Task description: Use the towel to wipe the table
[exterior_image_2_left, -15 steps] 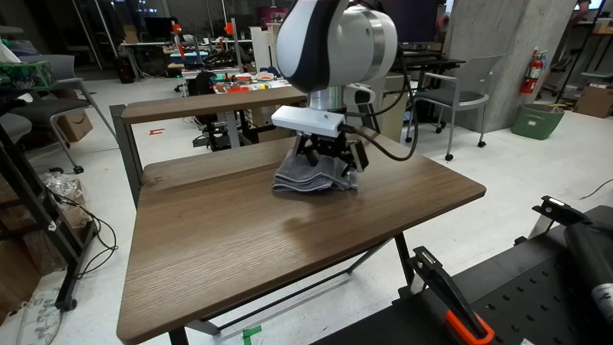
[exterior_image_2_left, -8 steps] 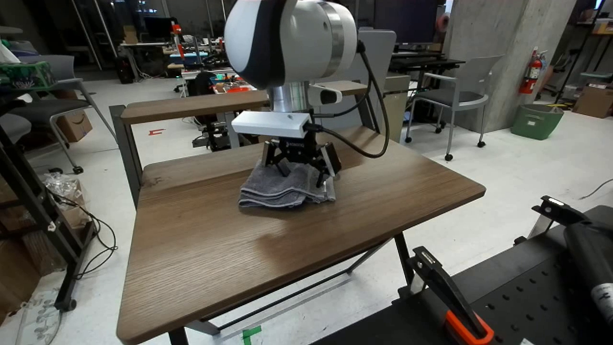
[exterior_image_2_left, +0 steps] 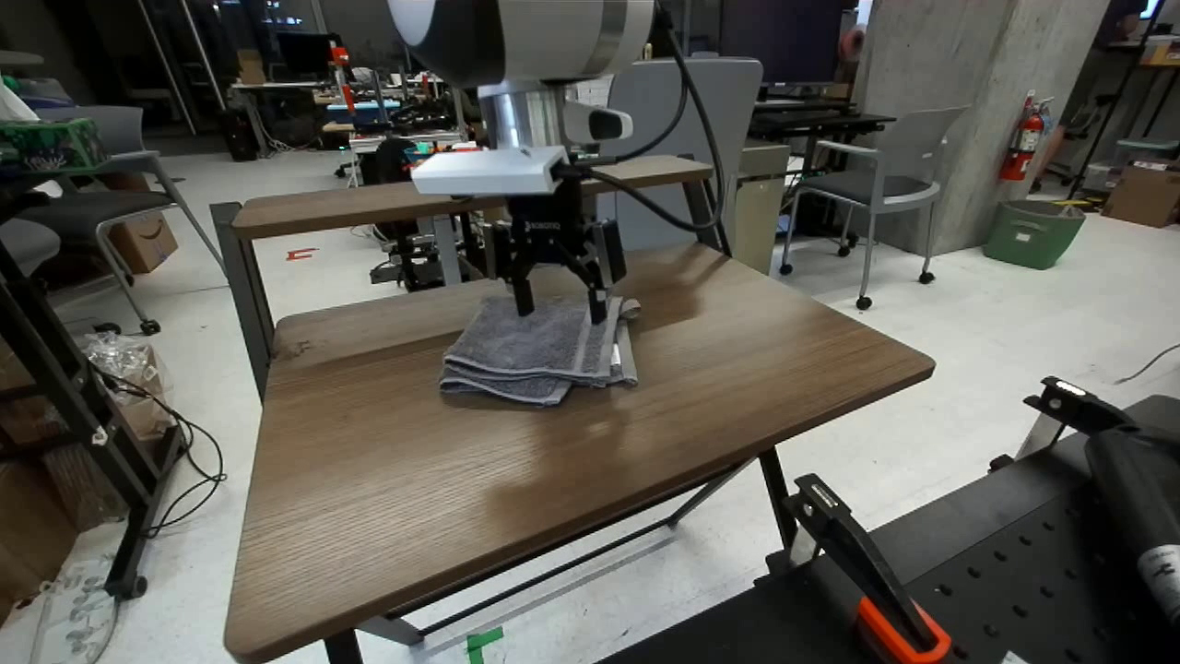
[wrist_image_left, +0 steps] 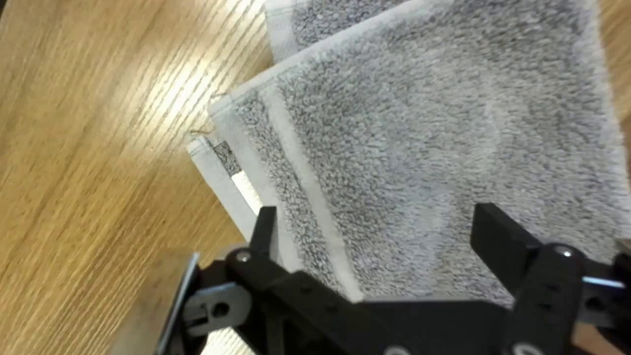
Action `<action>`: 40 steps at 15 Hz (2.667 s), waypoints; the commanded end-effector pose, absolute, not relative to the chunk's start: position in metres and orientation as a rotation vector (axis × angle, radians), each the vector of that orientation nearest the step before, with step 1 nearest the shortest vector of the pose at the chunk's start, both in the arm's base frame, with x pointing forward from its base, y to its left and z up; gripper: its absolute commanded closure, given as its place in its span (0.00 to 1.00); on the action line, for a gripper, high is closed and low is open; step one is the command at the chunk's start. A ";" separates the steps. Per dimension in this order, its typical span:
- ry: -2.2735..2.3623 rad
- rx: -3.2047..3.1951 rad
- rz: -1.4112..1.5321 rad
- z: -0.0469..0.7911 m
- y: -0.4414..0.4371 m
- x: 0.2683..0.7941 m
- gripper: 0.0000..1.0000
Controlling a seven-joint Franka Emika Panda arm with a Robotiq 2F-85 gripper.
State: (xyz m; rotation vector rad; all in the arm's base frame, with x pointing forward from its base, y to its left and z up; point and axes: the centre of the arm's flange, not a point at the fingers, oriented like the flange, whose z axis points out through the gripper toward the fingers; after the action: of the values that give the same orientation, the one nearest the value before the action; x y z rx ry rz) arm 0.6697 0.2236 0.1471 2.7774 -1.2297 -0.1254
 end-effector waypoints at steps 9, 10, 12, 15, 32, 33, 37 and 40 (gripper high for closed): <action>-1.146 2.840 -0.126 0.167 0.253 0.672 0.00; -1.139 2.841 -0.133 0.158 0.254 0.671 0.00; -1.125 2.842 -0.148 0.141 0.253 0.671 0.00; -1.125 2.832 -0.161 0.117 0.244 0.671 0.00; -1.609 2.473 -0.065 0.099 0.023 0.689 0.00; -1.628 2.457 -0.070 0.101 0.017 0.689 0.00; -1.664 2.468 -0.042 0.136 0.019 0.690 0.00; -1.668 2.491 0.016 0.179 0.028 0.690 0.00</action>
State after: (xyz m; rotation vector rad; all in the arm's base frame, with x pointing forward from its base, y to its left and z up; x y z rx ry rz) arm 0.7043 0.0189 0.1320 2.4812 -1.6426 -0.0398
